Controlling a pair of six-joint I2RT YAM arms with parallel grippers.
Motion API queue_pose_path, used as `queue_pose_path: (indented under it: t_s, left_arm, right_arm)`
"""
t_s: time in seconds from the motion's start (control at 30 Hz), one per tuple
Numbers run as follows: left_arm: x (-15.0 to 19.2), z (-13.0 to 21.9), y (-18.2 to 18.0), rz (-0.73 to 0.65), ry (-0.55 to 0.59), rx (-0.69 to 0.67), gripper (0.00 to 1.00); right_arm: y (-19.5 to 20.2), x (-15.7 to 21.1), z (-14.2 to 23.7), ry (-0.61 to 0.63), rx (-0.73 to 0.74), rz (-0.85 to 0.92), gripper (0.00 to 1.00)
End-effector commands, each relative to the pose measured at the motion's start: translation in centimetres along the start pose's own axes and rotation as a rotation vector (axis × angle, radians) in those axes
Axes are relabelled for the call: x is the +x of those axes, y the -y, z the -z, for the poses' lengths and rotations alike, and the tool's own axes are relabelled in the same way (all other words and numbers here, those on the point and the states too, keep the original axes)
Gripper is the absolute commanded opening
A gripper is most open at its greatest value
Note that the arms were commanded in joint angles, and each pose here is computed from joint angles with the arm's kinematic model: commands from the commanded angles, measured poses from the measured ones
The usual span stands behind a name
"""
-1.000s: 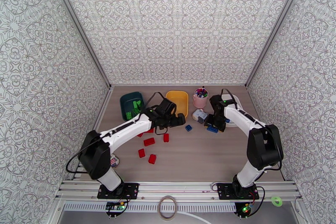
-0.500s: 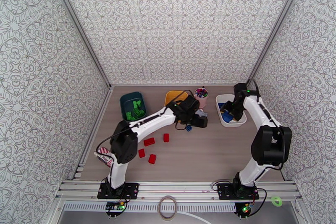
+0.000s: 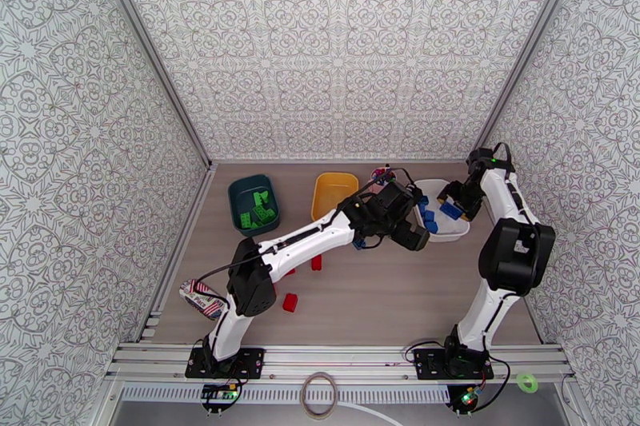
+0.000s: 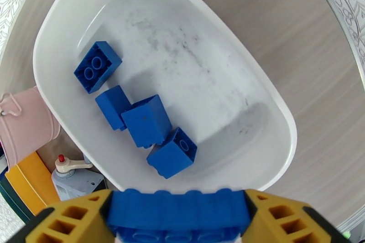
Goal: Sort the legos into containers by color
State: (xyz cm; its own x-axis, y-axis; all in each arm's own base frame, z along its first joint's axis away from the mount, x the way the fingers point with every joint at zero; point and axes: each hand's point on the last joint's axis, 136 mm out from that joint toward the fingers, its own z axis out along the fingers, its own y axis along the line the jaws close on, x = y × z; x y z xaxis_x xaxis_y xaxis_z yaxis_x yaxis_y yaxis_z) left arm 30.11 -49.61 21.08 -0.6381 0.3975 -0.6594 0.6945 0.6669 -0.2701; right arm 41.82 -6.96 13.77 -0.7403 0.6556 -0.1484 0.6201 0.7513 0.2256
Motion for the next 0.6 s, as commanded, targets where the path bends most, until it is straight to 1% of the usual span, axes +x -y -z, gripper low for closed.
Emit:
queue_pose_path:
  t_s: [0.0, 0.13, 0.27, 0.4, 0.57]
  left_arm:
    - [-2.4, 2.3, -1.4, -0.03, 0.084, -0.084, 0.99]
    - [-2.5, 3.3, -3.7, 0.017, 0.099, -0.146, 0.99]
    - [-2.2, 4.7, -6.8, 0.107, 0.096, -0.211, 0.99]
    - [-1.1, 5.9, -10.4, 0.221, 0.079, -0.272, 0.99]
    - [2.0, 7.5, -15.4, 0.408, 0.058, -0.327, 0.99]
  right_arm:
    - [-0.5, 0.3, 0.9, -0.005, -0.025, 0.014, 0.76]
    - [-1.1, 1.1, 1.5, 0.01, -0.042, 0.044, 0.77]
    - [-3.3, 2.9, 2.3, 0.029, -0.069, 0.137, 0.76]
    - [-6.4, 6.0, 2.5, 0.029, -0.096, 0.259, 0.75]
    - [-10.5, 11.2, 1.7, 0.006, -0.098, 0.465, 0.74]
